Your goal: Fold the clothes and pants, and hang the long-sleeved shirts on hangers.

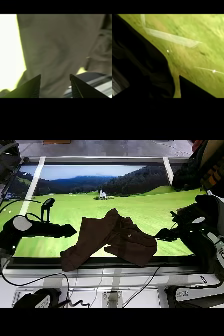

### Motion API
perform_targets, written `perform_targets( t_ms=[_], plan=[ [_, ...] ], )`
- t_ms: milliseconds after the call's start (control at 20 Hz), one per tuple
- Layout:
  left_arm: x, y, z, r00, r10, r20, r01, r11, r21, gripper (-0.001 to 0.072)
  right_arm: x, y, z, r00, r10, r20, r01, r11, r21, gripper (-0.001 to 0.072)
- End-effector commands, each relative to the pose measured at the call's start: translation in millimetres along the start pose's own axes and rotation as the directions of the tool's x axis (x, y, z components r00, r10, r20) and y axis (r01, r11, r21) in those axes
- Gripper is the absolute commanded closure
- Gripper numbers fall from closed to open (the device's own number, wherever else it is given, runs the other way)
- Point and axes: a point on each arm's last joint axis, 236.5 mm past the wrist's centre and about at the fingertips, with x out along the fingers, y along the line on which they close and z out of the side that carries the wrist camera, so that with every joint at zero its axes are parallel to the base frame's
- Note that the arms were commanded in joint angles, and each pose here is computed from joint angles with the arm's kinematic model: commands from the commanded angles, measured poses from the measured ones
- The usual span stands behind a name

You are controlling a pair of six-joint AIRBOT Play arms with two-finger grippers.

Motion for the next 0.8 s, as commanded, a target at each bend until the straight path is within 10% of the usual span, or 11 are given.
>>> perform_targets(
  t_ms=[0, 350, 500, 600, 750],
  plan=[
    [-11.8, 48.7, -7.8, 0.984, 0.177, -0.025, -0.176, 0.983, 0.044, 0.0306, 16.8, -3.3, -6.0, 0.998, -0.041, -0.055, 0.037, 0.997, -0.061, 0.0265],
    [-63.2, 117.3, -56.3, 0.956, 0.276, -0.101, -0.279, 0.96, -0.013, 0.026, 21.2, 5.6, -12.4, 0.995, -0.027, -0.091, 0.018, 0.996, -0.091, 0.0336],
    [-57.0, 133.4, -94.2, 0.951, 0.246, -0.188, -0.269, 0.957, -0.106, 0.0067, 20.7, 8.6, -16.4, 0.994, -0.014, -0.108, 0.004, 0.996, -0.09, 0.0478],
    [-44.9, 133.7, -116.2, 0.948, 0.214, -0.236, -0.248, 0.961, -0.123, 0.0067, 20.7, 8.8, -16.0, 0.994, -0.013, -0.107, 0.004, 0.996, -0.09, 0.0677],
    [-21.0, 116.8, -143.7, 0.953, 0.114, -0.282, -0.152, 0.981, -0.117, 0.0068, 20.6, 9.1, -16.1, 0.994, -0.013, -0.107, 0.003, 0.996, -0.09, 0.07]
  ],
)
